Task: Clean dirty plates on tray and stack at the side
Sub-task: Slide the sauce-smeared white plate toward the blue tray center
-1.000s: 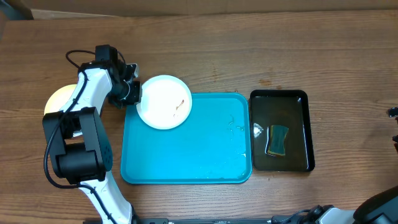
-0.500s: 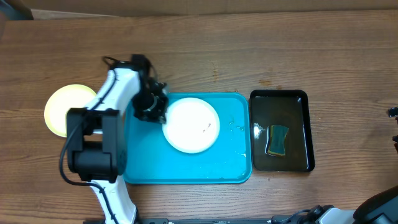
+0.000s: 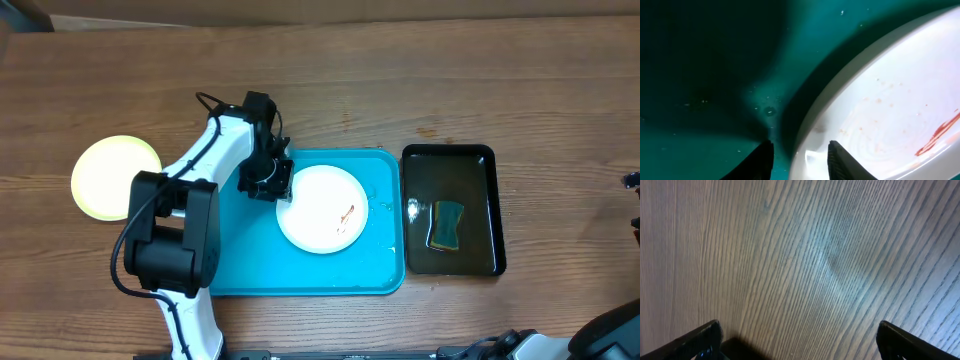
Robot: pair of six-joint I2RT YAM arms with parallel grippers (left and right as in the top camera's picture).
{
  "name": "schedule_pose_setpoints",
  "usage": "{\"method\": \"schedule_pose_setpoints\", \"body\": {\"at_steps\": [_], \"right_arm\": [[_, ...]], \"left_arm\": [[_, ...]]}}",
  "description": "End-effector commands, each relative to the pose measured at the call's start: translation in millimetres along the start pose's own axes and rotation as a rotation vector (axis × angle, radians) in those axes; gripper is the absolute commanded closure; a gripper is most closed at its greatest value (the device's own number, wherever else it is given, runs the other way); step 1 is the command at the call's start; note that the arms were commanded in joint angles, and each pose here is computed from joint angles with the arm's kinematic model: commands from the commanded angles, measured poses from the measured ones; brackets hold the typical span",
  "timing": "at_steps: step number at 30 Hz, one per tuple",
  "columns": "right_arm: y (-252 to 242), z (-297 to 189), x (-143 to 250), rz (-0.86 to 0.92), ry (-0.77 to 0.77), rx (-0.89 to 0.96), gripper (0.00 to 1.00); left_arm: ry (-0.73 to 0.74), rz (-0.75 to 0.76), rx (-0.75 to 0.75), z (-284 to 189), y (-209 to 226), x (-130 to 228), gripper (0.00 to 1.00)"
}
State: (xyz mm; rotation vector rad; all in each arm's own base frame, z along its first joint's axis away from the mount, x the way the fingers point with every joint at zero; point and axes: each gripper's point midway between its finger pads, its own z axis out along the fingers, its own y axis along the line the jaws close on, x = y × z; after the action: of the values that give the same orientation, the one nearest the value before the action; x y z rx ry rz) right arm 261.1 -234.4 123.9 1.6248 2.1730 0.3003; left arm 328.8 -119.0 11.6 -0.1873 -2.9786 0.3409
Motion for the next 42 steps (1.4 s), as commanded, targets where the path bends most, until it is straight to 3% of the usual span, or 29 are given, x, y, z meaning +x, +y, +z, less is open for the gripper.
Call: {"method": "schedule_pose_setpoints", "body": {"at_steps": [1,8,25,32,33,35,37,40,42], "right_arm": [[5.2,-7.7,-7.2,-0.008,-0.029,-0.015,0.00],[5.2,-7.7,-7.2,-0.008,-0.029,-0.015,0.00],[5.2,-7.7,-7.2,-0.008,-0.029,-0.015,0.00],[5.2,-7.7,-7.2,-0.008,-0.029,-0.015,0.00],[5.2,-7.7,-7.2,-0.008,-0.029,-0.015,0.00],[5.2,-7.7,-7.2,-0.008,-0.029,-0.015,0.00],[5.2,-7.7,-7.2,-0.008,-0.029,-0.015,0.00],[5.2,-7.7,-7.2,-0.008,-0.029,-0.015,0.00],[5.2,-7.7,-7.2,-0.008,-0.029,-0.015,0.00]], "left_arm": [[0.011,-0.035,-0.086,11.3,-0.9,4.1,0.62],[-0.074,-0.109,-0.317,6.0,12.5,-0.1,0.61],[-0.156,-0.092,-0.284,4.0,-7.8,0.2,0.59],[-0.298,-0.019,-0.175,-20.8,-19.8,11.2,0.56],[-0.317,-0.008,-0.151,-24.6,-22.4,14.1,0.53],[-0.345,0.029,-0.124,-26.0,-25.3,20.5,0.37],[-0.352,0.026,-0.169,-21.5,-14.5,25.0,0.31],[-0.369,0.015,-0.195,-10.4,-4.2,22.5,0.03],[-0.382,0.013,-0.192,-5.4,-2.4,17.8,0.00]]}}
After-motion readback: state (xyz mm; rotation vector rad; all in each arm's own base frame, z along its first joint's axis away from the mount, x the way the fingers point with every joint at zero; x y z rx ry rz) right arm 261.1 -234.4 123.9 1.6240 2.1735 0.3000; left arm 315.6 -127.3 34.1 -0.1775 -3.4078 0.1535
